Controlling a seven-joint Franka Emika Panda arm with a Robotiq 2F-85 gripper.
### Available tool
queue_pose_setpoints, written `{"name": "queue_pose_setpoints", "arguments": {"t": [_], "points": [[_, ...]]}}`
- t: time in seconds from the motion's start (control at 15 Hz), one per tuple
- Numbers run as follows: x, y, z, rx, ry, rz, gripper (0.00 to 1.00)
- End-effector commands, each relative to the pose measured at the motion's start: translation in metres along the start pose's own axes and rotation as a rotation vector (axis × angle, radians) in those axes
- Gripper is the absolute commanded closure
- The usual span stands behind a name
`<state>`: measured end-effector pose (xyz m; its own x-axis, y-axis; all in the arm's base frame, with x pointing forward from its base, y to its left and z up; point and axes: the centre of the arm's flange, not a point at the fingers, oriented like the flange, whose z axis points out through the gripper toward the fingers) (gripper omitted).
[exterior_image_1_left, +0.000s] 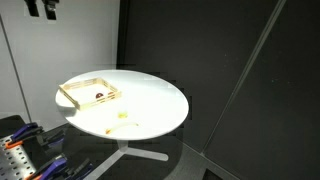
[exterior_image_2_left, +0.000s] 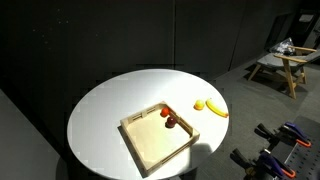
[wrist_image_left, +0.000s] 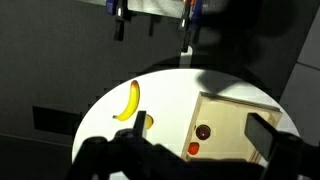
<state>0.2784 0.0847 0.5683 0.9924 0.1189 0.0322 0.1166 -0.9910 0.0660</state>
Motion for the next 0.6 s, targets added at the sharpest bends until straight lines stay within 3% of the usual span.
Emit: {"name": "queue_pose_setpoints", "arguments": {"t": [0.0,0.53], "points": [[0.019,0.0,0.017,-0.004,-0.001,0.032,0.0],[0.064,-0.003,0.06,0.029,-0.012,0.05,0.0]]}}
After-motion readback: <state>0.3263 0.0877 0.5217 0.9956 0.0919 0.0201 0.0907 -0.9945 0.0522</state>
